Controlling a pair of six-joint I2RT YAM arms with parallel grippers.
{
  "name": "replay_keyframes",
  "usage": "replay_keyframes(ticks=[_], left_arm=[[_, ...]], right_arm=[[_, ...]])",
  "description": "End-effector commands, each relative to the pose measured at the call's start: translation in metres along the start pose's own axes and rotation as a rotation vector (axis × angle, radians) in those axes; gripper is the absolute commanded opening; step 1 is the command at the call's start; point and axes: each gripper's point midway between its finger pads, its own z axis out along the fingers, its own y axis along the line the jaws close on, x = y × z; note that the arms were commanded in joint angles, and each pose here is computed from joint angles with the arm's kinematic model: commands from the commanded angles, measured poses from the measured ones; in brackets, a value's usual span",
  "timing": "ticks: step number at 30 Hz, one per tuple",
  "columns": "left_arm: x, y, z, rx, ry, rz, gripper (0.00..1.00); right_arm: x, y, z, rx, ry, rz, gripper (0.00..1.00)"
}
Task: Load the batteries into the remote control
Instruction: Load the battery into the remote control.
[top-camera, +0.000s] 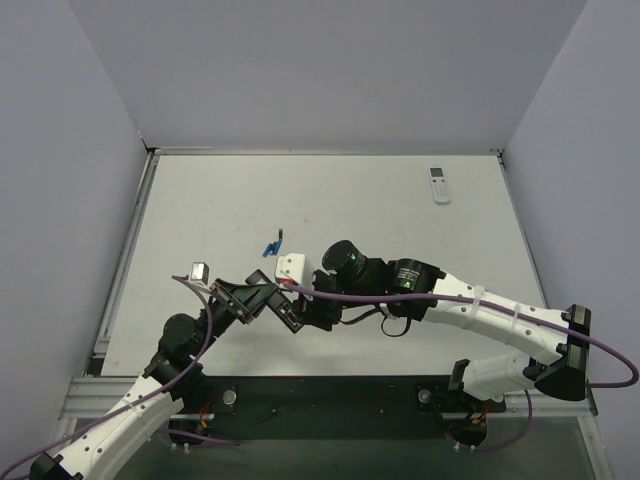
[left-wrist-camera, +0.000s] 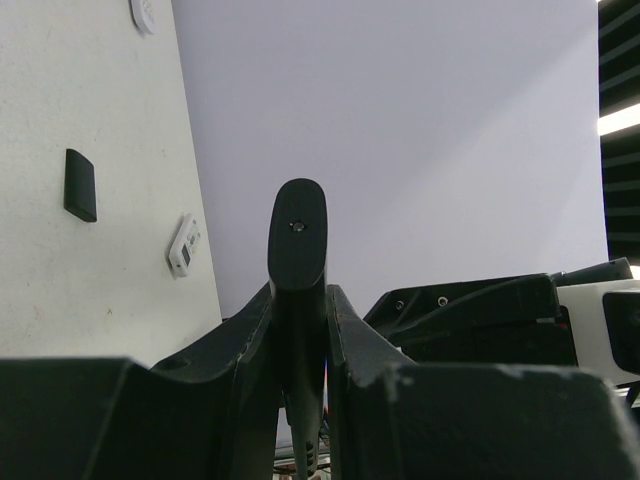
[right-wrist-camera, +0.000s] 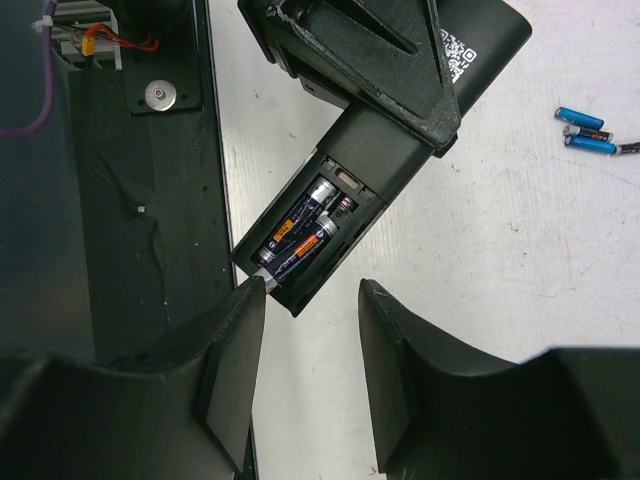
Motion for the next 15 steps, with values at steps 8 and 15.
replay_keyframes(ticks=[8,15], left_arm=[[0.004,0.006,-0.003,0.016,0.017,-0.005,0.0],[0.004,0.006,-0.003,0.014,0.017,-0.006,0.0]], right_arm=[[0.001,-0.007,0.009,0.009,0.0,0.003,0.37],[0.001,-0.018,0.007,0.062,-0.003,0.022,0.35]])
